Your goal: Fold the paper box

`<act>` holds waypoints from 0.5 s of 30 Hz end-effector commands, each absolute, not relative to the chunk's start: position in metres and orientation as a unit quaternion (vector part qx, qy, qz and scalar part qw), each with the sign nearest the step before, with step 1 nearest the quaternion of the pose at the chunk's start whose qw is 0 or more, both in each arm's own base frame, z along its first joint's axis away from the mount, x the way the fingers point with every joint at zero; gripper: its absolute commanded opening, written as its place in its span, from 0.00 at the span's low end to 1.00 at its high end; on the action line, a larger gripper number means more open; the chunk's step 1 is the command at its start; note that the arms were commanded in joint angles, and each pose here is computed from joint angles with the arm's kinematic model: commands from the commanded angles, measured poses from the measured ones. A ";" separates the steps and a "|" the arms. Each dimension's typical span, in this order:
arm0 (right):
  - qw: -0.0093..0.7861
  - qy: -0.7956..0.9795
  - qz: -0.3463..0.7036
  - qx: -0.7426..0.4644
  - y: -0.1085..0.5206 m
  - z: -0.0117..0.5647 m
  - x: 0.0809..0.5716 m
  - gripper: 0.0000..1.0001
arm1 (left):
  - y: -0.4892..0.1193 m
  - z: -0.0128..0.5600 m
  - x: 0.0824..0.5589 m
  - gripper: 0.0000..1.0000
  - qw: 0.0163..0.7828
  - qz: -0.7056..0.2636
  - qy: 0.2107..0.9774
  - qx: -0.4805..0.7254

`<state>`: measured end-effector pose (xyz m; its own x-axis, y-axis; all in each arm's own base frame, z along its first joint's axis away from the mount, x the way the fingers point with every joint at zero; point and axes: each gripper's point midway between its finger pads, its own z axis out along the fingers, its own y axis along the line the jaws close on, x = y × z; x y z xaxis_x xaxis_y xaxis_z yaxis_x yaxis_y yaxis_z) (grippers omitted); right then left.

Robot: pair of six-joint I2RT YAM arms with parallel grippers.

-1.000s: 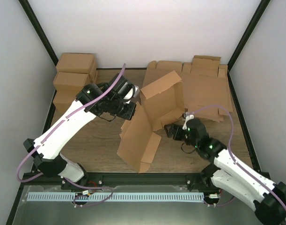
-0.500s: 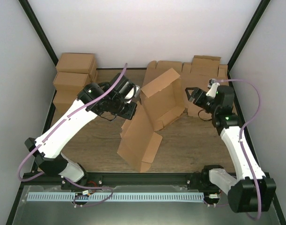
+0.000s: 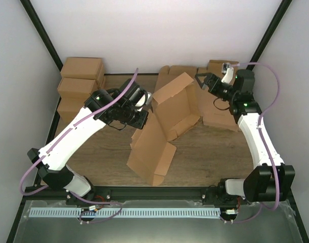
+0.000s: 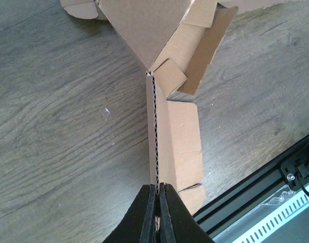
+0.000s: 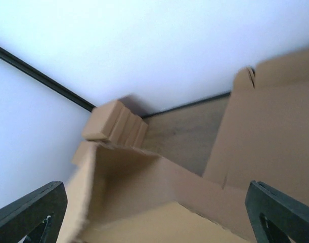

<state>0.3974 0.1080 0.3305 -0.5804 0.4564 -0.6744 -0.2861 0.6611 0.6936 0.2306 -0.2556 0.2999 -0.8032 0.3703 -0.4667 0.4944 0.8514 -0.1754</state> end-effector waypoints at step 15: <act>0.474 0.805 0.351 -0.065 0.151 0.375 0.418 1.00 | -0.263 0.284 0.230 0.04 0.185 -0.140 0.942 0.243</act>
